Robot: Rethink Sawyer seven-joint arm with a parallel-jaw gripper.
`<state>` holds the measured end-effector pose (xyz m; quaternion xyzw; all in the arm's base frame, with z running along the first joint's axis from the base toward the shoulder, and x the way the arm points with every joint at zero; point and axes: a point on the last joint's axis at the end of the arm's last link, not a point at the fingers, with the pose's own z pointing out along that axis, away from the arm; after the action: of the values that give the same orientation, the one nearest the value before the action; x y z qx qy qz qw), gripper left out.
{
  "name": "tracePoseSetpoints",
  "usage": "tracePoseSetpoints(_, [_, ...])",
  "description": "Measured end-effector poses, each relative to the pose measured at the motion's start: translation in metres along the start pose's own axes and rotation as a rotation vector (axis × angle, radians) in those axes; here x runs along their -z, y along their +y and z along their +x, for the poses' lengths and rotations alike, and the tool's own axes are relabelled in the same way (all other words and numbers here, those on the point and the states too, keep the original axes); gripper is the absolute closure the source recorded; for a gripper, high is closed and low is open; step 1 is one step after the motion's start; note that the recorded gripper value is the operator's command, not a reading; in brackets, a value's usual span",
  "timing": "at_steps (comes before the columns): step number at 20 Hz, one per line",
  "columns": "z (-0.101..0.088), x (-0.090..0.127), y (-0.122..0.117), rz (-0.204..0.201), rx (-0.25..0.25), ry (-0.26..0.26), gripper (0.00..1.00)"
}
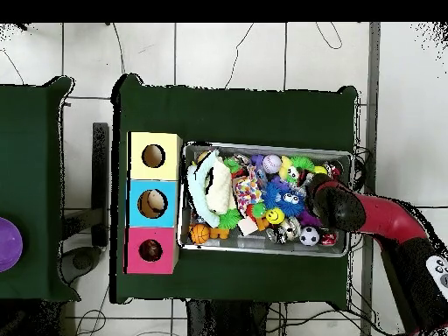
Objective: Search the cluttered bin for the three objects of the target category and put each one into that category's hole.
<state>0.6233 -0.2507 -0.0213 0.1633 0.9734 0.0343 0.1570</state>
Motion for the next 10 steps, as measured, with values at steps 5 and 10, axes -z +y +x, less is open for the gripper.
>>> tracePoseSetpoints(5, [0.003,-0.002,0.011,-0.013,0.011,0.007,0.00])
tracePoseSetpoints(10, [0.011,-0.012,0.025,-0.030,0.023,0.021,0.00])
